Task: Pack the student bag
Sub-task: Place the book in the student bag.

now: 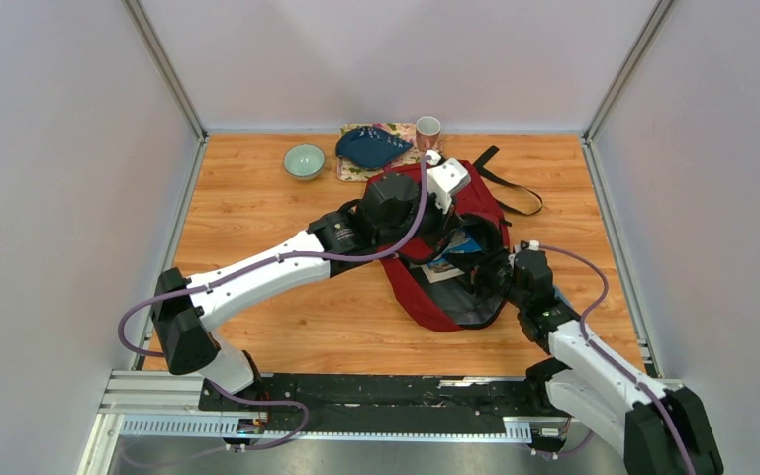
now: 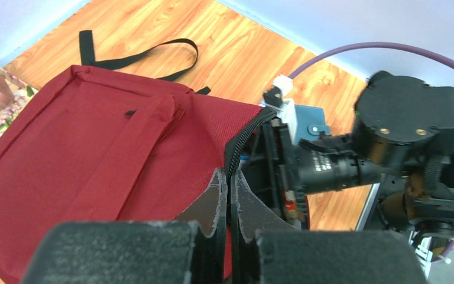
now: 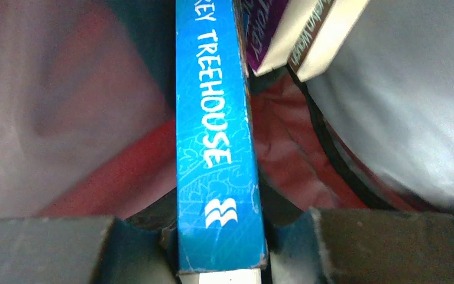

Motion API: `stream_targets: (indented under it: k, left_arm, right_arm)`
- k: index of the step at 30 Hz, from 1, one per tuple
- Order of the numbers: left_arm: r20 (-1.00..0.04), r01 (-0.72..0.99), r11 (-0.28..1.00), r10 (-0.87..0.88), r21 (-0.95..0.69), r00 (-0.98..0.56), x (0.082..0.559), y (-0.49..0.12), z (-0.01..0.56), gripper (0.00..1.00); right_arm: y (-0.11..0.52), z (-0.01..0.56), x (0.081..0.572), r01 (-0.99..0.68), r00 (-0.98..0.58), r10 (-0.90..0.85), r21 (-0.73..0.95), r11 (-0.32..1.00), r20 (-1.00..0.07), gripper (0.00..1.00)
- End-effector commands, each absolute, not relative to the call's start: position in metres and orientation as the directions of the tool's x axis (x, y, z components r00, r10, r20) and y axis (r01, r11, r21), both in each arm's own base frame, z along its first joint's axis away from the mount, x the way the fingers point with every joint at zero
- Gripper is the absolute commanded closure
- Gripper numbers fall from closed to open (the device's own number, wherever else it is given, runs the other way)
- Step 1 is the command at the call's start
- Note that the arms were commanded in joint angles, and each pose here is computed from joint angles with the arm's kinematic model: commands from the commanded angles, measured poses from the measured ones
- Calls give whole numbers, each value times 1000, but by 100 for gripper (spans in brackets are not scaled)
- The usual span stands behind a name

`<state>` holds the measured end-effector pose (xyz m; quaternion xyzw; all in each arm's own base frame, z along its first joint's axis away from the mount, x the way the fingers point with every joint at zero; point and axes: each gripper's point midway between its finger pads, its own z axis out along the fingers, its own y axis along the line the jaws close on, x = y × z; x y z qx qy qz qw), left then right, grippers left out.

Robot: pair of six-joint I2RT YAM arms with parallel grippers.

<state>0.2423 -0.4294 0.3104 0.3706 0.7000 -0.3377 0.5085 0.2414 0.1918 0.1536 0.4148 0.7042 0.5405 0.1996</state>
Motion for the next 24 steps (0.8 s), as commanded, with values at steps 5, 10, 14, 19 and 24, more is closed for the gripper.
stream_targets:
  k: [5,10,14,19,24]
  left_arm:
    - [-986,892,428,9,-146,-166,225,-428,368,100]
    - [-982,885,433,1,-172,-191,224,-427,361,100]
    - [-980,881,438,8,-177,-200,224,-425,355,100]
    - [-979,874,454,20,-173,-204,225,-421,348,100]
    - [-980,868,469,23,-164,-198,226,-416,346,100]
  right_arm:
    - [200,203,316,188,-516,854,982,30,72,94]
    - [215,163,334,270,-528,846,959,85,74,77]
    - [229,121,330,335,-599,799,924,182,60,59]
    - [218,73,309,370,-645,764,867,334,-19,37]
    - [211,66,289,343,-688,722,845,411,-73,31]
